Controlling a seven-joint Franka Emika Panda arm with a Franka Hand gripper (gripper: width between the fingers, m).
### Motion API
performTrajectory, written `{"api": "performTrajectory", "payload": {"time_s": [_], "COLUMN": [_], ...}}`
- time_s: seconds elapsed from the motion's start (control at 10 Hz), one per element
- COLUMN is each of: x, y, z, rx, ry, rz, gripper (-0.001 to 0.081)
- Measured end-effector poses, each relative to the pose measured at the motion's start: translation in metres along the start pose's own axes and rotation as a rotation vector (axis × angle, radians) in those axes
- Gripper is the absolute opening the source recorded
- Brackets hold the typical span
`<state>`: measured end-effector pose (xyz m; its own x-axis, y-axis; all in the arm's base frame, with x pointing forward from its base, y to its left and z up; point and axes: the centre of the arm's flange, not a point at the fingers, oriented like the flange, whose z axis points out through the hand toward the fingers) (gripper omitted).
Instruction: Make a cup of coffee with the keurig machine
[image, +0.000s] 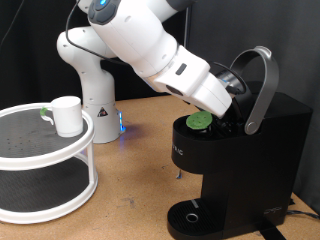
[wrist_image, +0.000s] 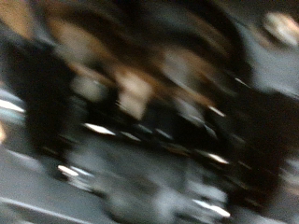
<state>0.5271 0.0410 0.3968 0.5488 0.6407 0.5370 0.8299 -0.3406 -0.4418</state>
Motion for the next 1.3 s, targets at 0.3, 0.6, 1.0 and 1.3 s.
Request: {"api": "performTrajectory", "payload": {"time_s": [0.3, 0.6, 1.0, 1.3], "x": [-0.011, -0.017, -0.021, -0.019], "y": [-0.007, -0.007, -0.002, -0.003], "z": [-0.010, -0.009, 0.013, 0.015], "rx": [0.043, 0.030, 0.002, 0.004], "ry": [-0.058, -0.066, -0.100, -0.099], "rz": [-0.010, 0.000, 0.007, 0.003], "gripper": [0.0805, 0.0805, 0.0805, 0.0805]}}
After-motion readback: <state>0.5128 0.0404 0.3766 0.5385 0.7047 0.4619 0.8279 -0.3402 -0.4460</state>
